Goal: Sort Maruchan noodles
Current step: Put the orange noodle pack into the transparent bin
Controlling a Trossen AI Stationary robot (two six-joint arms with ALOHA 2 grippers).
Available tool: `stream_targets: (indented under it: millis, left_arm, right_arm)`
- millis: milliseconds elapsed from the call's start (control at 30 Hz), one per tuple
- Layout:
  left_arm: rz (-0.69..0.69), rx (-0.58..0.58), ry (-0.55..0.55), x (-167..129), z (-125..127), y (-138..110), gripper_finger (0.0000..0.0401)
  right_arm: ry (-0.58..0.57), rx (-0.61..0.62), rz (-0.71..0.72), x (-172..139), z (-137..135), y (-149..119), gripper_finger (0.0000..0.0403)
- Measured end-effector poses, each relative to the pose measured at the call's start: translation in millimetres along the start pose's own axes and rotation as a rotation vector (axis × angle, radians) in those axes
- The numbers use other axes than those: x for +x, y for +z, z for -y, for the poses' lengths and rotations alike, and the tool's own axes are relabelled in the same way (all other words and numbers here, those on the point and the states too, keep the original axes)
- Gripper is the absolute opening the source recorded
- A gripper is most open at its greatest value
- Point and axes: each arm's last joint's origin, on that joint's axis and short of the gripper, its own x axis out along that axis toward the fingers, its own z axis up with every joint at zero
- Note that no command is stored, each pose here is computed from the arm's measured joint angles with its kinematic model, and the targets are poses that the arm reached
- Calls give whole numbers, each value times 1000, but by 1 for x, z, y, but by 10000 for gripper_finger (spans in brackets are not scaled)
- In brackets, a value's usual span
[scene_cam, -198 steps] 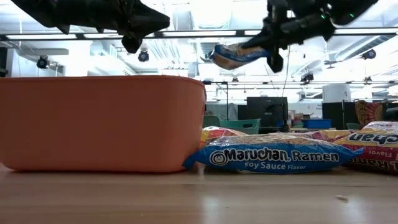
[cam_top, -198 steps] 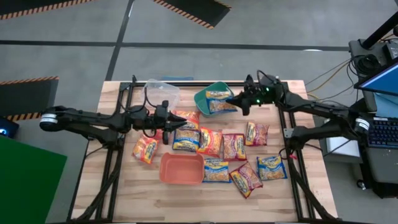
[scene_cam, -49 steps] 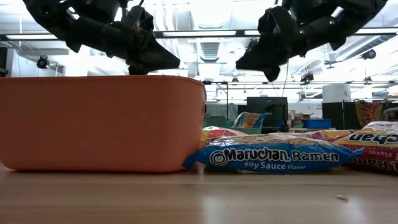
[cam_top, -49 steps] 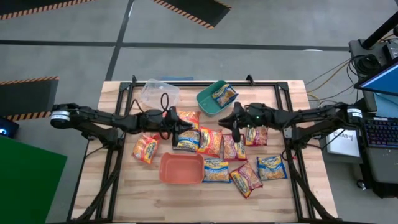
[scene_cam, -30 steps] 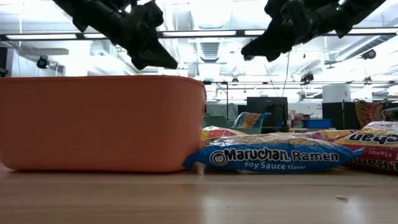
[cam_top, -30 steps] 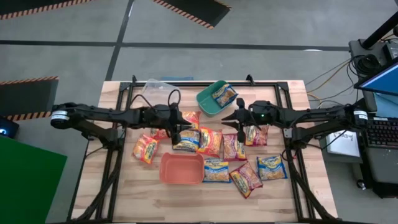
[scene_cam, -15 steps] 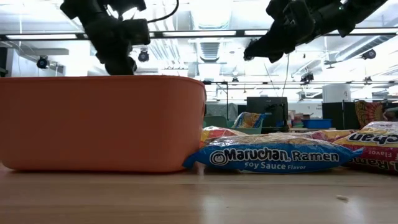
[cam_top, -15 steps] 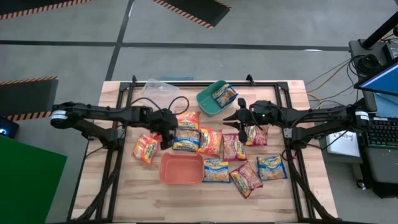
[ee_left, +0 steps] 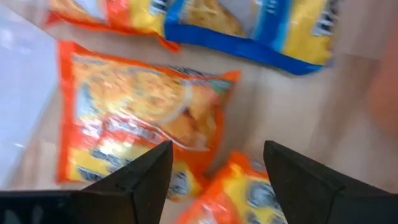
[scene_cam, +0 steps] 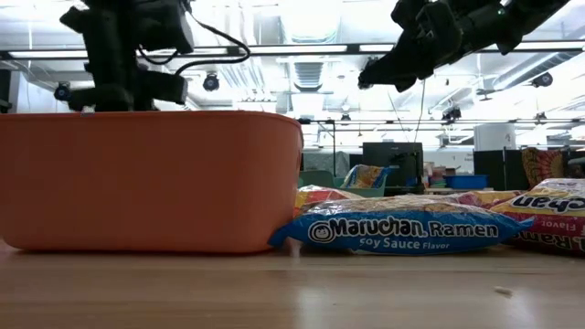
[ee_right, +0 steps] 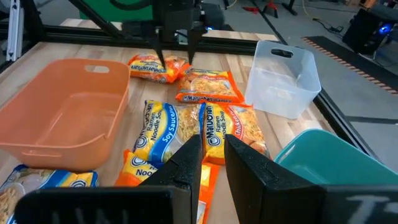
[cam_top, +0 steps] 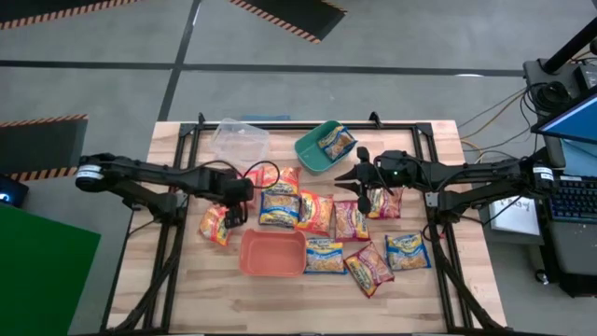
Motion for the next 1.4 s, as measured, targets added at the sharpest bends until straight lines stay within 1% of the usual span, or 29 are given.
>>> stream_targets:
  millis: [100, 233, 367, 467, 667, 767, 833, 933, 1067, 1200, 1233, 1400]
  left_arm:
    - [36, 41, 49, 6, -1, 0, 228]
    - [75, 64, 56, 14, 0, -2, 227]
    - [74, 55, 69, 25, 1, -10, 227]
    - [107, 45, 94, 32, 1, -13, 227]
    - [132, 23, 103, 41, 1, -19, 226]
    - [139, -1, 108, 47, 1, -24, 217]
    - [136, -20, 111, 49, 1, -27, 203]
    - [136, -42, 114, 51, 1, -28, 168]
    - [135, -60, 119, 51, 1, -29, 100]
    - [128, -79, 84, 51, 2, -29, 20]
    - [131, -82, 67, 50, 2, -27, 11]
    - [154, -81, 41, 40, 2, -21, 5]
  right_arm:
    - [-3, 1, 0, 0, 1, 0, 59]
    - [-7, 2, -1, 0, 2, 0, 59]
    - [-15, 5, -3, 0, 4, -1, 59]
    - [-18, 7, -4, 0, 4, -1, 59]
    - [-18, 8, -6, 0, 4, -2, 59]
    - [-18, 8, -5, 0, 4, -1, 59]
    - [-19, 8, -6, 0, 4, -2, 59]
    - [-19, 10, -5, 0, 4, -2, 59]
    - [-19, 10, -6, 0, 4, -2, 59]
    - [-19, 10, -6, 0, 4, -2, 59]
    - [-19, 10, -6, 0, 4, -2, 59]
    - [-18, 11, -6, 0, 4, -2, 59]
